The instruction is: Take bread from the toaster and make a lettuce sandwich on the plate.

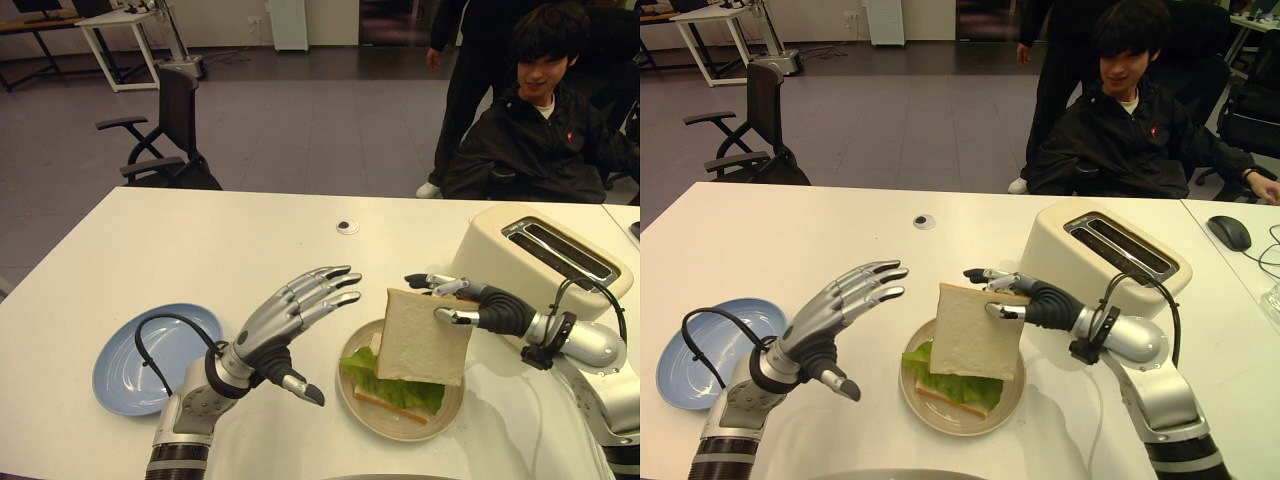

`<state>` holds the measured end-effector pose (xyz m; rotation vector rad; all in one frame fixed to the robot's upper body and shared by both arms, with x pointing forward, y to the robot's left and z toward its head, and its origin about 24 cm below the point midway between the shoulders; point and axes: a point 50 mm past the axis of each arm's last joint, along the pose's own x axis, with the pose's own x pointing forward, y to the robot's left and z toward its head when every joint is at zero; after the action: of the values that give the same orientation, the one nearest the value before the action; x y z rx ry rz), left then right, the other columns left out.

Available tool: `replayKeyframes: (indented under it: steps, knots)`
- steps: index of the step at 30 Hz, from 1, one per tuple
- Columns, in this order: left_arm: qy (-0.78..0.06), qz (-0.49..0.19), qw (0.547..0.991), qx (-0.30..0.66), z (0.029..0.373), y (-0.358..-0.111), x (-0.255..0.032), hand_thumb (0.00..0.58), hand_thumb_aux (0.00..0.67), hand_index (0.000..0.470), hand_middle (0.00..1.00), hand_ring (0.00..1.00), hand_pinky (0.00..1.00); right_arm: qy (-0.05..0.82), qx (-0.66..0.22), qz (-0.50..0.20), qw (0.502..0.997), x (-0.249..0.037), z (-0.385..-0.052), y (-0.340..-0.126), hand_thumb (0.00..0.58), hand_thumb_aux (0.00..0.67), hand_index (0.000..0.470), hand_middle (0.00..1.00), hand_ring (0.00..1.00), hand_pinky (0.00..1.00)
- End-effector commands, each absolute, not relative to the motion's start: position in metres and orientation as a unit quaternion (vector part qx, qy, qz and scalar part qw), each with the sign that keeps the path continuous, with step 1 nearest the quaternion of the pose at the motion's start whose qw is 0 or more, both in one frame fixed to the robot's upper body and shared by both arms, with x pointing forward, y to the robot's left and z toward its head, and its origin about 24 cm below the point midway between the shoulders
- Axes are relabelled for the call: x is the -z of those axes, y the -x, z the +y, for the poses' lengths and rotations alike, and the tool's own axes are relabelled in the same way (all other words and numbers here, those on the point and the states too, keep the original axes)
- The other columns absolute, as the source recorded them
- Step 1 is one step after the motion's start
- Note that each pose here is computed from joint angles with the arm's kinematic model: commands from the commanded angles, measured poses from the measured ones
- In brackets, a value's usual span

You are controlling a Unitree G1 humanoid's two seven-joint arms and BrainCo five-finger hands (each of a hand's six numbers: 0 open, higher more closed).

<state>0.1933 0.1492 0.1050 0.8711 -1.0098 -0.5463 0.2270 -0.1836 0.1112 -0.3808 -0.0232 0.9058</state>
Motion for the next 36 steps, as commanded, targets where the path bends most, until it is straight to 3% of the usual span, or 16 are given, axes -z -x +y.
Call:
replayKeyframes:
  steps: [1, 10, 11, 12, 13, 17, 18, 20, 21, 25, 30, 32, 34, 36]
  knots:
    - [-0.426, -0.463, 0.722, 0.288, 0.135, -0.187, -0.096, 0.000, 0.000, 0.000, 0.00, 0.00, 0.00, 0.191, -0.452, 0.016, 0.871, -0.093, -0.172, -0.229, 0.580, 0.670, 0.470, 0.00, 0.00, 0.00]
    - [-0.483, -0.454, 0.660, 0.352, 0.114, -0.177, -0.075, 0.000, 0.000, 0.000, 0.00, 0.00, 0.00, 0.214, -0.455, 0.056, 0.863, -0.068, -0.169, -0.237, 0.580, 0.670, 0.470, 0.00, 0.00, 0.00]
    - [-0.494, -0.451, 0.650, 0.362, 0.111, -0.176, -0.071, 0.000, 0.000, 0.000, 0.00, 0.00, 0.00, 0.218, -0.450, 0.053, 0.864, -0.068, -0.169, -0.239, 0.578, 0.636, 0.446, 0.00, 0.00, 0.00]
    - [-0.507, -0.446, 0.638, 0.371, 0.109, -0.175, -0.066, 0.000, 0.000, 0.000, 0.00, 0.00, 0.00, 0.221, -0.445, 0.050, 0.866, -0.069, -0.170, -0.241, 0.553, 0.525, 0.369, 0.00, 0.00, 0.00]
    - [-0.518, -0.442, 0.627, 0.378, 0.108, -0.174, -0.063, 0.000, 0.000, 0.000, 0.00, 0.00, 0.00, 0.224, -0.443, 0.047, 0.867, -0.069, -0.170, -0.241, 0.531, 0.476, 0.334, 0.00, 0.00, 0.00]
    - [-0.574, -0.420, 0.581, 0.395, 0.106, -0.176, -0.045, 0.000, 0.000, 0.000, 0.00, 0.00, 0.00, 0.234, -0.442, 0.038, 0.865, -0.070, -0.170, -0.241, 0.460, 0.365, 0.256, 0.00, 0.00, 0.00]
    - [-0.588, -0.414, 0.570, 0.397, 0.107, -0.177, -0.039, 0.000, 0.000, 0.000, 0.00, 0.00, 0.00, 0.237, -0.442, 0.035, 0.865, -0.071, -0.169, -0.241, 0.377, 0.273, 0.192, 0.00, 0.00, 0.00]
    - [-0.611, -0.404, 0.550, 0.401, 0.108, -0.178, -0.031, 0.000, 0.000, 0.000, 0.00, 0.00, 0.00, 0.243, -0.438, 0.029, 0.865, -0.072, -0.169, -0.241, 0.116, 0.071, 0.050, 0.00, 0.00, 0.00]
    - [-0.621, -0.399, 0.542, 0.402, 0.109, -0.179, -0.027, 0.000, 0.000, 0.000, 0.00, 0.00, 0.00, 0.244, -0.436, 0.026, 0.866, -0.072, -0.169, -0.241, 0.005, 0.003, 0.002, 0.00, 0.00, 0.00]
    - [-0.630, -0.390, 0.534, 0.408, 0.111, -0.181, -0.020, 0.000, 0.000, 0.000, 0.00, 0.00, 0.00, 0.255, -0.399, -0.012, 0.881, -0.082, -0.168, -0.246, 0.000, 0.000, 0.000, 0.00, 0.00, 0.00]
    - [-0.624, -0.391, 0.532, 0.418, 0.111, -0.177, -0.019, 0.000, 0.000, 0.000, 0.00, 0.00, 0.00, 0.257, -0.269, -0.095, 0.923, -0.112, -0.180, -0.261, 0.000, 0.000, 0.000, 0.00, 0.00, 0.00]
    - [-0.618, -0.393, 0.540, 0.415, 0.112, -0.178, -0.020, 0.000, 0.000, 0.000, 0.00, 0.00, 0.00, 0.259, -0.259, -0.120, 0.923, -0.119, -0.180, -0.259, 0.000, 0.000, 0.000, 0.00, 0.00, 0.00]
    - [-0.596, -0.408, 0.572, 0.388, 0.111, -0.183, -0.030, 0.000, 0.000, 0.000, 0.00, 0.00, 0.00, 0.277, -0.292, -0.133, 0.906, -0.121, -0.180, -0.249, 0.000, 0.000, 0.000, 0.00, 0.00, 0.00]
    - [-0.544, -0.432, 0.633, 0.341, 0.114, -0.190, -0.052, 0.000, 0.000, 0.000, 0.00, 0.00, 0.00, 0.305, -0.325, -0.145, 0.884, -0.125, -0.186, -0.234, 0.000, 0.000, 0.000, 0.00, 0.00, 0.00]
